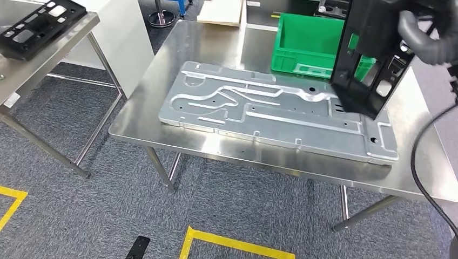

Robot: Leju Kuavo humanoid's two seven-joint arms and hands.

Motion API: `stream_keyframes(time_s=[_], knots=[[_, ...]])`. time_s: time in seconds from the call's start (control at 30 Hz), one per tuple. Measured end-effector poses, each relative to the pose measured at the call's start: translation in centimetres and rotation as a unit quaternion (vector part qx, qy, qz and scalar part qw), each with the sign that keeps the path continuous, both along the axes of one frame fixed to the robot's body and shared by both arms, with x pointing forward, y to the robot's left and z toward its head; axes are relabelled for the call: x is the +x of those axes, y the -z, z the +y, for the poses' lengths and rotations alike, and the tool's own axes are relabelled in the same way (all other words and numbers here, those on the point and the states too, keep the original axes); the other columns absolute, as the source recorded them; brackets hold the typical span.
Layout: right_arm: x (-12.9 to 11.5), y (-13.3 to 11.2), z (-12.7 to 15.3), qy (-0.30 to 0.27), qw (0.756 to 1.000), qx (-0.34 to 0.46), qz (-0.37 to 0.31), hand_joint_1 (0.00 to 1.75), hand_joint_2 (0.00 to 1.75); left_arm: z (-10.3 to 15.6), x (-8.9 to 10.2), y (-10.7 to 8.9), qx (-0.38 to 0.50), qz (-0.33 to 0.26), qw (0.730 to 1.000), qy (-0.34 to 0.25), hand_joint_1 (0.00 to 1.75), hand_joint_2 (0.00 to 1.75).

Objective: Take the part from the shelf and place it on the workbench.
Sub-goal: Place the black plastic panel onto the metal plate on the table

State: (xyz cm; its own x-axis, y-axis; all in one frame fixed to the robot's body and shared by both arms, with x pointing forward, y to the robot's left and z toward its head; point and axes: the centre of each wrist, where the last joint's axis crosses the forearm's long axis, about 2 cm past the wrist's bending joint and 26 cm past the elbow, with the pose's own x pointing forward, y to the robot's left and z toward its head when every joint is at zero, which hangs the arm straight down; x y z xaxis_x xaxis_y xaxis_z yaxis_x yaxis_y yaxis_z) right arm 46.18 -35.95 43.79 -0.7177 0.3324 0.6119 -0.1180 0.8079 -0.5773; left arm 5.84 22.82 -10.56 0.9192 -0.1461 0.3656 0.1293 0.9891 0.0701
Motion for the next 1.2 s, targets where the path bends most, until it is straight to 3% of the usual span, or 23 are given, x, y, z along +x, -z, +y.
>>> stream_keyframes(time_s=[0.1, 0.17, 0.37, 0.6, 0.73, 0.83, 0.97, 1.1, 1.2], knots=[[1.3, -0.4, 0.3, 0.054, 0.997, -0.054, -0.02, 1.75, 1.75, 0.0, 0.2, 0.0, -0.004, -0.003, 1.0, 0.001, 0.0, 1.75], [2.2, 0.7, 0.9, 0.114, 0.986, -0.119, -0.038, 1.75, 1.75, -0.1, 0.2, 0.0, -0.006, -0.007, 1.0, 0.003, 0.0, 1.75], [3.9, 6.7, 3.9, 0.249, 0.903, -0.342, -0.074, 1.75, 1.75, -0.2, 0.8, -0.1, -0.006, -0.015, 1.0, 0.014, 0.0, 1.75], [4.0, 13.1, 7.5, 0.287, 0.818, -0.494, -0.061, 1.75, 1.75, -0.1, 1.1, -0.2, -0.003, -0.017, 1.0, 0.016, 0.0, 1.75], [3.3, 16.5, 9.4, 0.269, 0.8, -0.535, -0.039, 1.75, 1.75, 0.0, 0.6, -0.1, 0.002, -0.011, 1.0, 0.01, 0.0, 1.75], [2.9, 17.7, 10.2, 0.258, 0.793, -0.551, -0.026, 1.75, 1.75, 0.3, 0.5, -0.1, 0.006, -0.01, 1.0, 0.006, 0.0, 1.75], [2.7, 18.4, 10.9, 0.248, 0.785, -0.568, -0.013, 0.0, 0.0, 0.3, 0.2, 0.0, 0.008, -0.006, 1.0, 0.003, 0.0, 1.75], [2.6, 18.9, 11.4, 0.241, 0.779, -0.579, -0.006, 0.0, 0.0, 0.4, 0.1, 0.0, 0.009, -0.004, 1.0, 0.004, 0.0, 1.75], [2.3, 19.7, 11.7, 0.238, 0.771, -0.591, 0.003, 0.0, 0.0, 0.4, 0.1, 0.0, 0.011, -0.005, 1.0, 0.0, 0.0, 0.44]])
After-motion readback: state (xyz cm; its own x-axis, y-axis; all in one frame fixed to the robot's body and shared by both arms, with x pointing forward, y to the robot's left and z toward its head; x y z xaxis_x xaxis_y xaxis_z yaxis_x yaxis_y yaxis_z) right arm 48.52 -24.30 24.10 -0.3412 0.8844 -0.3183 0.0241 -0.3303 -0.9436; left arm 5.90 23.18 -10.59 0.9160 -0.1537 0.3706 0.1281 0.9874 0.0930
